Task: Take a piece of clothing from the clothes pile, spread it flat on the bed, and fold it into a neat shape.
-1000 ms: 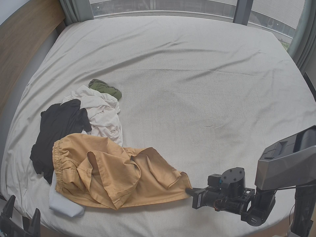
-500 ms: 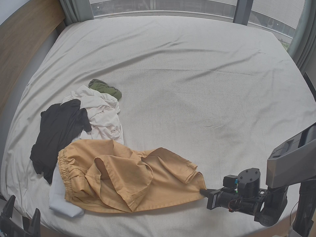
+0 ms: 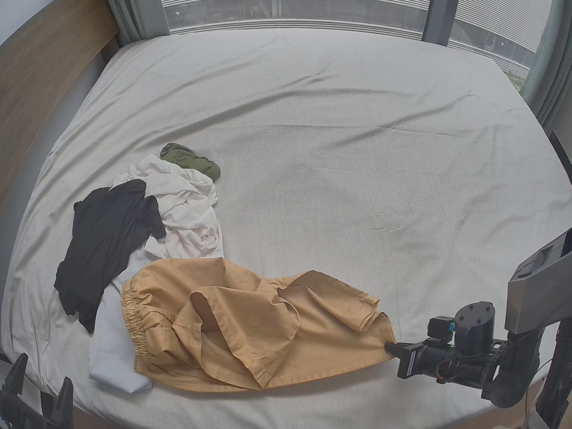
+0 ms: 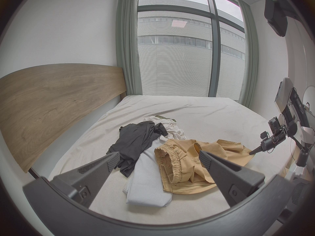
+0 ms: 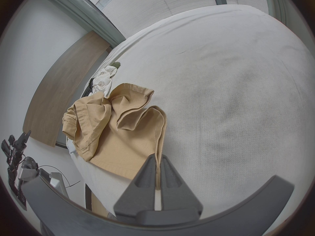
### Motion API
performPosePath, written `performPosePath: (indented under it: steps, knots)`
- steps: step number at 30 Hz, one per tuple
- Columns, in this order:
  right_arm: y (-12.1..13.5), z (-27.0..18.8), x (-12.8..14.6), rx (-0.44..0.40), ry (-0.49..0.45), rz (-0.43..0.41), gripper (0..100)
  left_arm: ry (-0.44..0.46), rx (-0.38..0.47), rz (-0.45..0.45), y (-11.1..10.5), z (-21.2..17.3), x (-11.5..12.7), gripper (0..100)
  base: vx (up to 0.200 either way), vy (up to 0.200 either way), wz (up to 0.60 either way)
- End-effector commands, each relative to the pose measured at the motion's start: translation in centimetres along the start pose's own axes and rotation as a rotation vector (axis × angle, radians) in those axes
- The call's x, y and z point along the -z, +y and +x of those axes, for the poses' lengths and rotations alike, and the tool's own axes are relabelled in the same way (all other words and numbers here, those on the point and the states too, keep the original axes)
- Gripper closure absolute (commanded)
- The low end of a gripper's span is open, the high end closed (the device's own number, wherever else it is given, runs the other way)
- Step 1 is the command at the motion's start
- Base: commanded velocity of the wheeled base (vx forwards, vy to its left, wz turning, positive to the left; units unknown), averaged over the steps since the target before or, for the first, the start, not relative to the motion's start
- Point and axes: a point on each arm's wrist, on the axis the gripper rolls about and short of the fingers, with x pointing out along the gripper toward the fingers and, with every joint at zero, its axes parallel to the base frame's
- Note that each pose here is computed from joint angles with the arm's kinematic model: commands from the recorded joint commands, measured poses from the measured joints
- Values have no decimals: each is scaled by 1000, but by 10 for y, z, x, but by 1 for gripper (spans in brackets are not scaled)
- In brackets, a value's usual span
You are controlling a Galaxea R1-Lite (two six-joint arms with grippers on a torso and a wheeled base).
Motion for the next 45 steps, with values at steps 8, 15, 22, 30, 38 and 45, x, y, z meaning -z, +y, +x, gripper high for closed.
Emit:
performPosePath:
  steps: [8,15,22,30,38,45]
  knots:
    - [-20,-16,-10,79,-48,31,100,2,0,0,0,0,5,0,0,0,0]
    - [-28,-19,-14,112,-64,45,100,2,0,0,0,0,5,0,0,0,0]
    - [-34,-20,-16,139,-71,36,100,2,0,0,0,0,5,0,0,0,0]
    - [-31,-40,-15,170,14,23,100,2,0,1,0,0,5,0,0,0,0]
    - [-48,-58,-18,257,28,64,100,2,0,1,0,0,5,0,0,0,0]
    - [-50,-68,-15,286,70,85,100,2,0,1,0,0,5,0,0,0,0]
